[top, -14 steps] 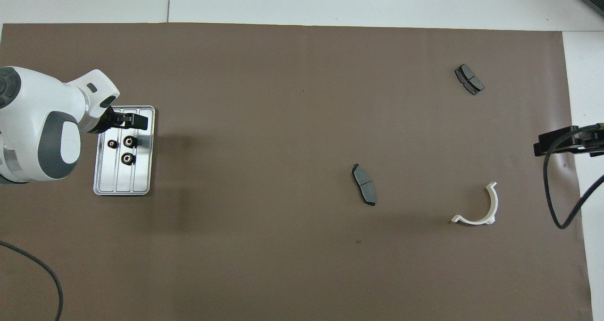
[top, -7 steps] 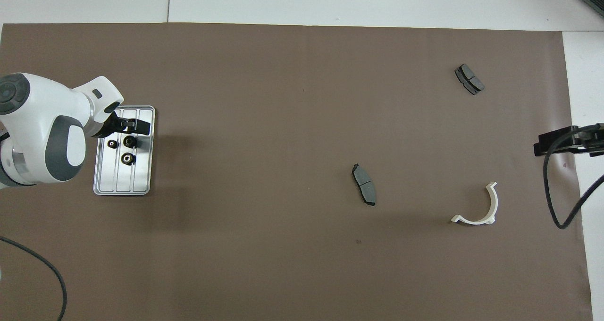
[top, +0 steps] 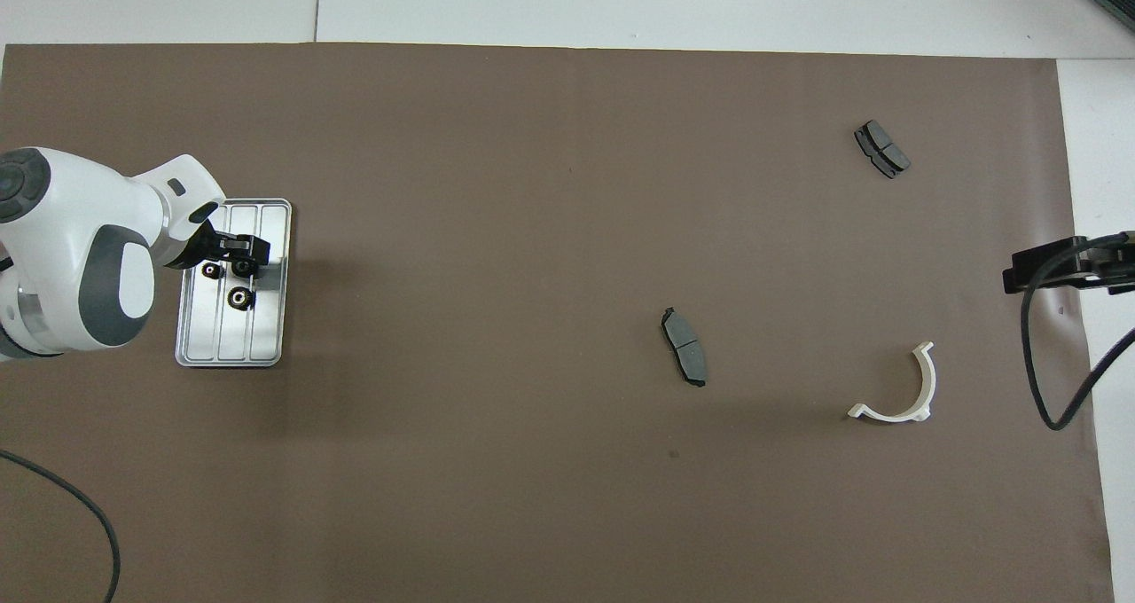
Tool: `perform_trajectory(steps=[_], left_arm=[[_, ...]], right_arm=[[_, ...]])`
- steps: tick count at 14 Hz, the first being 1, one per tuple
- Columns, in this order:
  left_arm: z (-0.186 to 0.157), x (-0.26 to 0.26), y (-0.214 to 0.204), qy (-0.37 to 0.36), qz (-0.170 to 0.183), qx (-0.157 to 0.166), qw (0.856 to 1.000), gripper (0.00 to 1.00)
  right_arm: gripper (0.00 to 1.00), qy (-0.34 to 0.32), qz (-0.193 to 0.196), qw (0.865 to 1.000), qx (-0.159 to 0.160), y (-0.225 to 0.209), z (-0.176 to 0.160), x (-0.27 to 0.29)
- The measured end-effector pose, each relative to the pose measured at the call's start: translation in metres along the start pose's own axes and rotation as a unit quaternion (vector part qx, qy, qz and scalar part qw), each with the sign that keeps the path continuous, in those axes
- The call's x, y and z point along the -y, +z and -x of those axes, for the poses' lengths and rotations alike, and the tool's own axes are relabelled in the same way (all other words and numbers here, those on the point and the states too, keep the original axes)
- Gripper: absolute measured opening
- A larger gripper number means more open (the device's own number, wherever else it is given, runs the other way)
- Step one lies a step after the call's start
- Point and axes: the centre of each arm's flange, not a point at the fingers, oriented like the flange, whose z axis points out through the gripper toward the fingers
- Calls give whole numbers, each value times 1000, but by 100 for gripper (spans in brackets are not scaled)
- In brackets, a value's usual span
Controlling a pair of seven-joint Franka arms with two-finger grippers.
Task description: Place bearing gear from tray to pile
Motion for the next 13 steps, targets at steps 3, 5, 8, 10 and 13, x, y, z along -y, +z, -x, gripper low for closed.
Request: perform_trajectory(steps=[3,5,8,10,13], left_arm=[[3,-1,3,0,1,4,1000,67],[4,-1,5,0,1,6,1000,62],[4,-1,5,1,1,6,1000,53],[4,-1,5,1,1,6,1000,50],[4,-1,5,1,1,6,1000,47]], right_arm=[[100,0,0,1000,0,0,0,0],[100,0,0,1000,0,0,0,0],[100,0,0,1000,0,0,0,0],[100,0,0,1000,0,0,0,0],[100,0,0,1000,0,0,0,0]])
